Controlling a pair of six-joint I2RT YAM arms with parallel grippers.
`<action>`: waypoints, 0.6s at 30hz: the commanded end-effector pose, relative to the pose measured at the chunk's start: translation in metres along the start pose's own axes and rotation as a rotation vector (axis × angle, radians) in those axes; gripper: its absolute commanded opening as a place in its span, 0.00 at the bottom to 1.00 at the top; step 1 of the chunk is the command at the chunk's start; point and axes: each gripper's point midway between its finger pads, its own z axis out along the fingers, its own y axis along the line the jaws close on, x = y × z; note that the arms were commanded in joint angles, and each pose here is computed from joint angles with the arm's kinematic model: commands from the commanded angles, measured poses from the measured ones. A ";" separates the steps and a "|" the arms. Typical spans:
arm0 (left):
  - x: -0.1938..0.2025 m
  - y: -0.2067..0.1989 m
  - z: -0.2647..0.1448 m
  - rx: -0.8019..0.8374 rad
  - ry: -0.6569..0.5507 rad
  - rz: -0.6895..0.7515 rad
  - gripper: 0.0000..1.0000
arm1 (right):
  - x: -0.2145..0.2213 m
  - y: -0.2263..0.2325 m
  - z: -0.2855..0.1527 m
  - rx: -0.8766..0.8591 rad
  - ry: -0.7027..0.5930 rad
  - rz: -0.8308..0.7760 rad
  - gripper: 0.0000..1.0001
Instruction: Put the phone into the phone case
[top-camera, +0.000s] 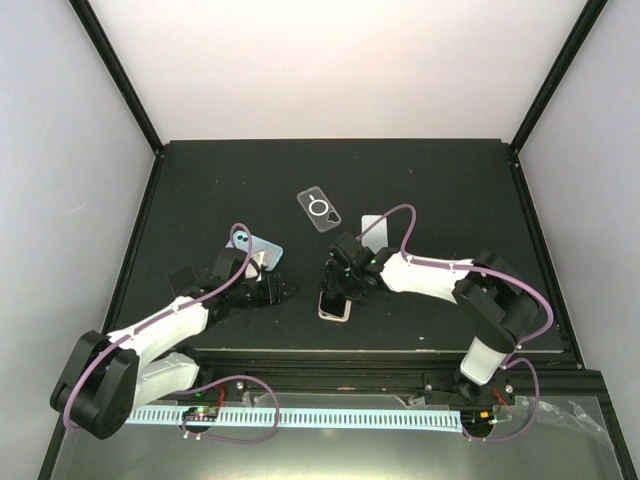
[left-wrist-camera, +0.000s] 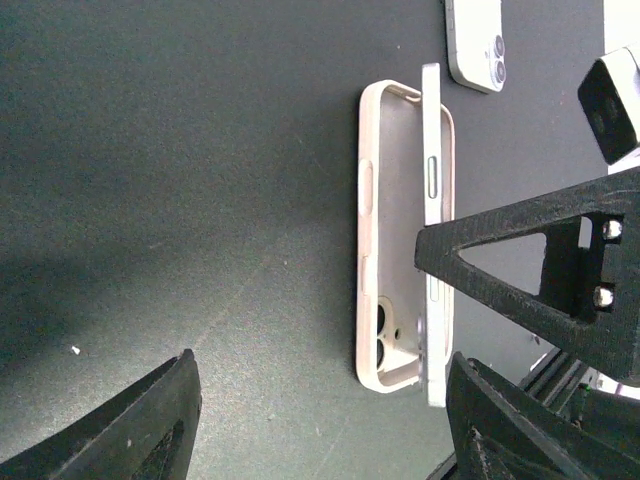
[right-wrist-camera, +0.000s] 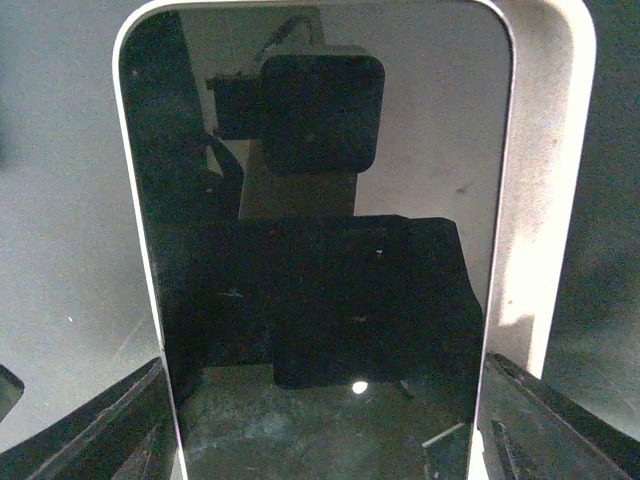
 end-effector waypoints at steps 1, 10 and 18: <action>-0.008 -0.015 -0.005 0.043 -0.008 0.037 0.69 | -0.006 0.006 -0.007 0.011 -0.036 0.001 0.78; -0.008 -0.015 -0.006 0.043 -0.013 0.032 0.67 | -0.007 0.014 -0.020 -0.027 -0.045 -0.015 0.84; -0.006 -0.025 0.002 0.072 0.019 0.075 0.59 | -0.018 0.006 -0.043 -0.041 -0.154 -0.138 0.69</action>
